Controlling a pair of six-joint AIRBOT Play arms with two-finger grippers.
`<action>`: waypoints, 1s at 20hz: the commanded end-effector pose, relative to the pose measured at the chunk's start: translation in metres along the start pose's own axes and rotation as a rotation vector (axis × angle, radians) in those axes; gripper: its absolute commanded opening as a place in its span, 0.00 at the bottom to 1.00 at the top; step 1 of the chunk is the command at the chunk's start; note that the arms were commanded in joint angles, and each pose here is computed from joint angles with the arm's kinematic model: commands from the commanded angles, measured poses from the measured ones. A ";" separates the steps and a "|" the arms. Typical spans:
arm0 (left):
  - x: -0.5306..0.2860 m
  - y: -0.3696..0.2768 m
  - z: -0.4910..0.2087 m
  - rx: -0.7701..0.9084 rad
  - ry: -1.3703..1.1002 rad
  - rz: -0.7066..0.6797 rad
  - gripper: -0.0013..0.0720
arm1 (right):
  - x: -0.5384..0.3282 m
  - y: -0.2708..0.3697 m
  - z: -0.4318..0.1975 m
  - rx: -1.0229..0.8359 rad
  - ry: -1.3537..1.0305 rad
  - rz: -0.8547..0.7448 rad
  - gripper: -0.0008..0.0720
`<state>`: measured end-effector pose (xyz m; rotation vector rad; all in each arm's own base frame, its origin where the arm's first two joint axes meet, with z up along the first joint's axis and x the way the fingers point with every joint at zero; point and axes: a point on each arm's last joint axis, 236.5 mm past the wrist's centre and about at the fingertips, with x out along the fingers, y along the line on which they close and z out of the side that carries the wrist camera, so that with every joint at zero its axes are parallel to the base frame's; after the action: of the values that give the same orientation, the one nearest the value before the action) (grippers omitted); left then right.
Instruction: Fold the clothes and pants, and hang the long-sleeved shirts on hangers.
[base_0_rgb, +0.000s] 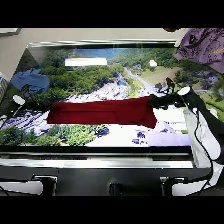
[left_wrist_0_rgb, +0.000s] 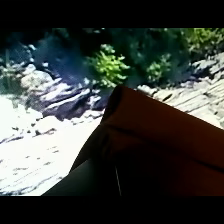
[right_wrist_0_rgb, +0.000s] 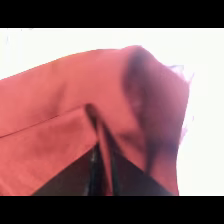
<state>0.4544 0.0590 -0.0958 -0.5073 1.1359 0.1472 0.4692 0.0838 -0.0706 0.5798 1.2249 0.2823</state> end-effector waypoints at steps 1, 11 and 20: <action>-0.005 -0.007 0.004 0.006 0.014 -0.013 0.39 | -0.005 0.011 0.003 0.027 0.009 0.028 0.32; -0.083 -0.003 0.022 0.126 0.124 0.117 0.75 | -0.093 -0.013 0.013 0.008 0.140 0.068 0.86; -0.093 -0.007 0.028 0.132 0.099 0.112 0.75 | -0.032 -0.046 -0.021 0.116 0.298 0.255 0.93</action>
<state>0.4426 0.0772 -0.0029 -0.3427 1.2590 0.1404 0.4399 0.0244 -0.0568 0.7698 1.4310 0.4696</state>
